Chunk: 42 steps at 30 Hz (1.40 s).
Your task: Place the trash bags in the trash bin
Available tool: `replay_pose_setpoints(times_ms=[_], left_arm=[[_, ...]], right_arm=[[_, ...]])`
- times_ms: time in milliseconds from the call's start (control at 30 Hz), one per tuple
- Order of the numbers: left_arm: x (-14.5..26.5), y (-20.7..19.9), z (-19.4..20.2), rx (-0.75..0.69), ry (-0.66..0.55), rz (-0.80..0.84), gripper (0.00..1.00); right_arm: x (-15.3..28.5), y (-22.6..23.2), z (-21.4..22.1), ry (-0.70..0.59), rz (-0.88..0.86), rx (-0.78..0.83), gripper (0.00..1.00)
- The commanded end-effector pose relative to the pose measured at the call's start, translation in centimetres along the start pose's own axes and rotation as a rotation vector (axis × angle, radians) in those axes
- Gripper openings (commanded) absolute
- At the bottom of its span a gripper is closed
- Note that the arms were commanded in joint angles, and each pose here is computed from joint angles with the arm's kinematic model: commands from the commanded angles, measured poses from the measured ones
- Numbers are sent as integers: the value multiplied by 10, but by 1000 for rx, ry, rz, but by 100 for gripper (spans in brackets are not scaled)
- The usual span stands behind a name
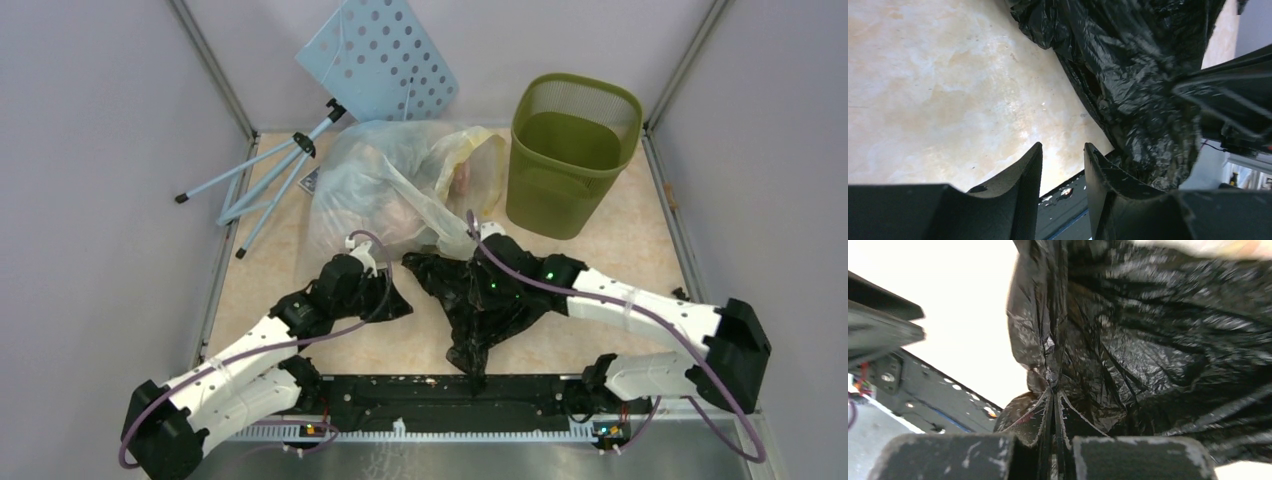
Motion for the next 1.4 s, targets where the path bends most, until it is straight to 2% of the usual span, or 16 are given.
replay_pose_setpoints(times_ms=[0,267,400,533,767,867,1033,1233,1367], left_arm=[[0,-19,0,26,-10,139,42],[-8,-25,18,75,25,276,42],[-10,-24,16,83,-5,289,47],[-16,-24,16,86,-28,302,48],[-33,-30,18,52,-53,306,48],[-37,-44,15,-10,-90,344,48],[-42,-62,13,-50,-135,380,62],[-55,-73,9,-62,-157,432,66],[-64,-86,8,-76,-161,483,87]], right_arm=[[63,0,-54,-201,56,10,0],[106,-23,-76,-289,91,-51,0],[123,-30,-86,-337,101,-82,0],[135,-34,-96,-374,112,-85,0],[162,-32,-114,-442,111,-93,0],[173,-32,-120,-470,109,-91,0],[191,-31,-130,-510,116,-89,0],[205,-33,-135,-541,130,-90,0],[210,-34,-135,-547,133,-90,0]])
Point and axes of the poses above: each gripper's point midway between its finger pads, its own x axis back along the fingers, its own y axis along the line the jaws close on, z = x × y, the point moved 2 cm from there along x, back along the fingers, and after that the axes turned 1 degree about x, right-handed, at the moved point
